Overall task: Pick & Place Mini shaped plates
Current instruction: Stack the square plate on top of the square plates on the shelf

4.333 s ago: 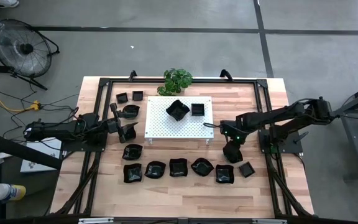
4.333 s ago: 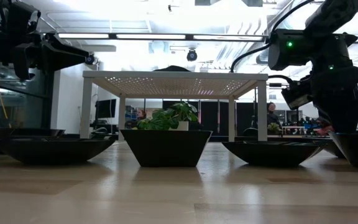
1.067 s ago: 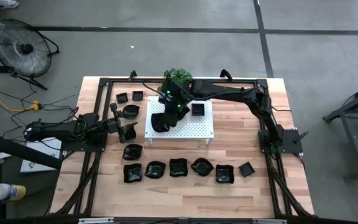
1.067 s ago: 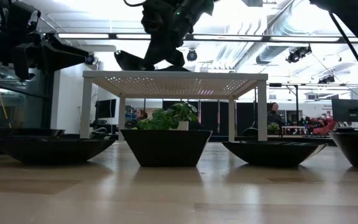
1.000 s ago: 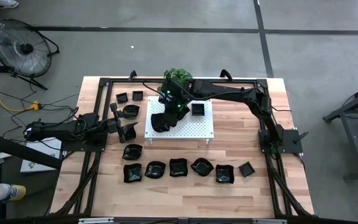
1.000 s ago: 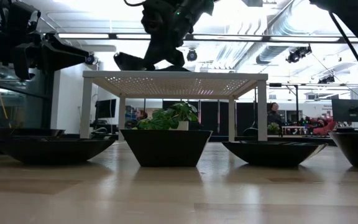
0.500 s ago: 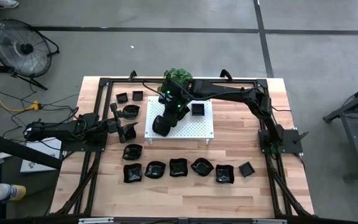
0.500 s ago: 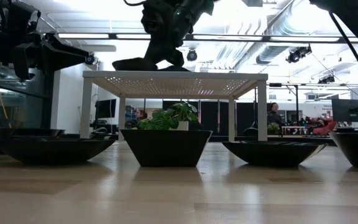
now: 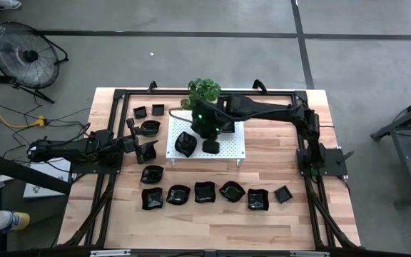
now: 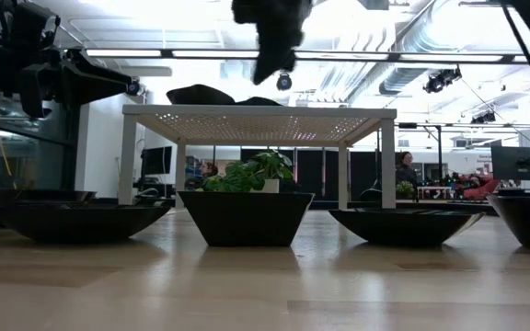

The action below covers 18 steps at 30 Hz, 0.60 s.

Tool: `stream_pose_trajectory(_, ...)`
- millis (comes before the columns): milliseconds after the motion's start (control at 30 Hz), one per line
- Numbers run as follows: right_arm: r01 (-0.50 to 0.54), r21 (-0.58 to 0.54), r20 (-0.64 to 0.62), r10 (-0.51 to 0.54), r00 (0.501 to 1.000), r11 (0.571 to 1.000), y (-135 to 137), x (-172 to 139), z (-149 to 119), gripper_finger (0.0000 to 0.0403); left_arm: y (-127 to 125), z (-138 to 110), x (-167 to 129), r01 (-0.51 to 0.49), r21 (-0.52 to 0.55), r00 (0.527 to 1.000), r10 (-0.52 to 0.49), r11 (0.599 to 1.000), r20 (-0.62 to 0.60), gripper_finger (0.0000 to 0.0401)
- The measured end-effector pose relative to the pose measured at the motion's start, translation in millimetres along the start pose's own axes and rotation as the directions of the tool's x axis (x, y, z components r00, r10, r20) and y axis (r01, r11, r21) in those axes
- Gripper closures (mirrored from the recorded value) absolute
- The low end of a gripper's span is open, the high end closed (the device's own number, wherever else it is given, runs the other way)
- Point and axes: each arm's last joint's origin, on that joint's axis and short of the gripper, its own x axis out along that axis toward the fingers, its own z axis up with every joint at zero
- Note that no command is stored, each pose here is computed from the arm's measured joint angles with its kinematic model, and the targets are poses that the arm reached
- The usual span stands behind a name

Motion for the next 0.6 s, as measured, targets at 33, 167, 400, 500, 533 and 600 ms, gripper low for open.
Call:
stream_pose_trajectory(33, 0.021, -0.01, -0.03, -0.021, 0.999, 1.0, 6, -4, -4, 0.0381, 0, 0, 0, 0.002, 0.0, 1.0, -0.002, 1.0, 0.001, 0.0226)
stream_pose_trajectory(167, 0.062, 0.01, -0.114, -0.061, 0.992, 0.998, 27, -23, -17, 0.0357, 0, 0, 0, 0.002, 0.0, 1.0, -0.002, 1.0, 0.001, 0.0226)
stream_pose_trajectory(400, 0.18, 0.041, -0.25, -0.165, 0.954, 0.983, 57, -48, -41, 0.027, 0, 0, 0, 0.005, 0.0, 1.0, -0.005, 1.0, 0.002, 0.0226)
stream_pose_trajectory(500, 0.209, 0.066, -0.277, -0.184, 0.943, 0.976, 68, -57, -49, 0.0242, 0, 0, 0, 0.006, 0.0, 1.0, -0.006, 1.0, 0.003, 0.0226)
stream_pose_trajectory(533, 0.211, 0.071, -0.275, -0.184, 0.943, 0.975, 71, -59, -53, 0.0235, 0, 0, 0, 0.006, 0.0, 1.0, -0.006, 1.0, 0.003, 0.0226)
stream_pose_trajectory(600, 0.192, 0.092, -0.27, -0.161, 0.949, 0.977, 77, -61, -63, 0.0226, 0, 0, 0, 0.006, 0.0, 1.0, -0.006, 1.0, 0.003, 0.0226)
